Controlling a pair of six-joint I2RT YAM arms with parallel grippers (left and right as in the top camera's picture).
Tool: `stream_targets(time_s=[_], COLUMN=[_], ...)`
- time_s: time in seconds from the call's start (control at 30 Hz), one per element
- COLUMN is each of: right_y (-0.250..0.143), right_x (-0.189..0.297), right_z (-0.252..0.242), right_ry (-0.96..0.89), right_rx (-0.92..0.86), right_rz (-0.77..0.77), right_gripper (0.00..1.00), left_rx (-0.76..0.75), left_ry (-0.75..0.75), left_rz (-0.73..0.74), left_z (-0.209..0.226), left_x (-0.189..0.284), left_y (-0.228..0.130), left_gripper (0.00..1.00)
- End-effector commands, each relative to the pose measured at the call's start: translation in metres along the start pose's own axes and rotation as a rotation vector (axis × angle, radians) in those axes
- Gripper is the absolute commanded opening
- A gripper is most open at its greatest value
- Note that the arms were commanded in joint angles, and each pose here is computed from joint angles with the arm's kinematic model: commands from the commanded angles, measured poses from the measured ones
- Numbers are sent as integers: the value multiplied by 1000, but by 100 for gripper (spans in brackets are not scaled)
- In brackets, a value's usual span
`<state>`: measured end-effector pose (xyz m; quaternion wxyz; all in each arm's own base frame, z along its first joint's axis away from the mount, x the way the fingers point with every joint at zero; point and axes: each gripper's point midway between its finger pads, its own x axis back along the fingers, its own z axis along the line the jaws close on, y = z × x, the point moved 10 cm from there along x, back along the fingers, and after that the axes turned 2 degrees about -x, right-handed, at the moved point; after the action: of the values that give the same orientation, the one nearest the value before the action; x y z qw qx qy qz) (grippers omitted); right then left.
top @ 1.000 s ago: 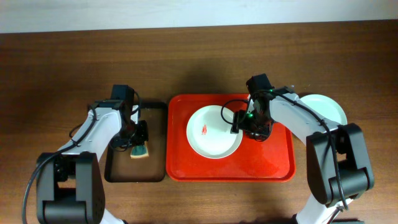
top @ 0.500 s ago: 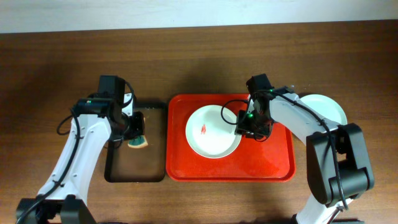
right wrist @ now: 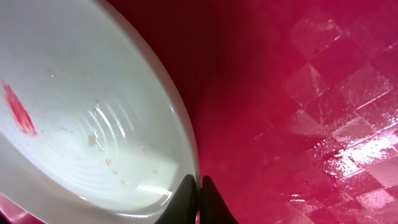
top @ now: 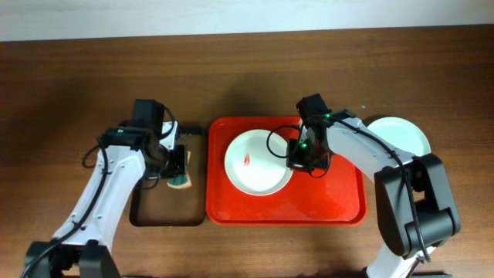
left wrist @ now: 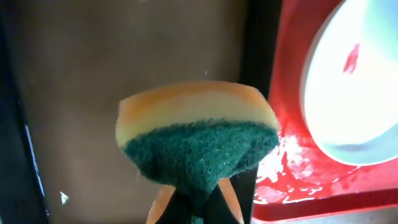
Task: Clean dirty plates on tray and stack at the side
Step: 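Lower left gripper and grasp the sponge on the black tray, then carry the sponge with left gripper onto the white plate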
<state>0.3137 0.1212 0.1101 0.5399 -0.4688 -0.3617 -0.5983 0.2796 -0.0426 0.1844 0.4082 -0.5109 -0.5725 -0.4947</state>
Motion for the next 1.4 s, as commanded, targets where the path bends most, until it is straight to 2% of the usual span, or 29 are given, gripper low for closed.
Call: stream_targets(time_s=[0.0,0.2,0.27,0.4,0.57,0.6,0.63,0.67,0.73,0.8,0.83,0.87,0.9,0.93,0.97,1.17,1.2,1.27,1.37], right_y=[-1,-1,0,0,-1,-1,-3,-4,-7,-7,-6,-6,-7,-7,-8,-8,-8,-8,-7], right_x=[0,0,0,0,0,0,0,0,0,0,0,0,0,0,0,-1,-1,-1,-1], right_z=[0,1,1,1,1,0,0,-1,-3,-3,-2,-2,-2,-2,-2,0,0,0,0], right_ry=[-2,0,1,1,-1,-2,-7,-12,-22,-22,-19,-20,-22,-22,-25,-20,-20,-20,-18], right_rx=[2,3,4,4,3,2,-2,-5,-13,-17,-44,-44,-44,-42,-36,-24,-24,-24,-22], right_rz=[0,-4,-6,-6,-3,0,11,20,40,38,32,33,36,36,42,34,34,33,30], right_gripper=[4,4,4,4,5,20,29,28,4,51,55,55,41,17,4,4,11,32,32], left_rx=[-14,-17,32,46,49,49,48,39,38,39,39,39,39,39,39,43,44,43,52], left_ry=[-2,-4,30,38,40,40,39,39,68,68,68,67,67,67,67,66,67,67,64], left_rz=[19,-13,-12,67,76,73,68,62,57,65,63,61,61,61,61,85,91,90,94], left_z=[6,14,17,20,19,18,17,17,19,19,19,19,19,19,19,20,20,21,21], left_x=[-29,-67,-69,-91,-83,-79,-76,-75,-75,-78,-79,-79,-79,-79,-79,-81,-82,-82,-85], left_y=[-16,-35,-34,-37,-30,-27,-23,-22,-21,-21,-21,-20,-20,-20,-21,-26,-28,-28,-28], left_gripper=[0,0,0,0,0,0,0,0,0,0,0,0,0,0,0,0,0,0,0])
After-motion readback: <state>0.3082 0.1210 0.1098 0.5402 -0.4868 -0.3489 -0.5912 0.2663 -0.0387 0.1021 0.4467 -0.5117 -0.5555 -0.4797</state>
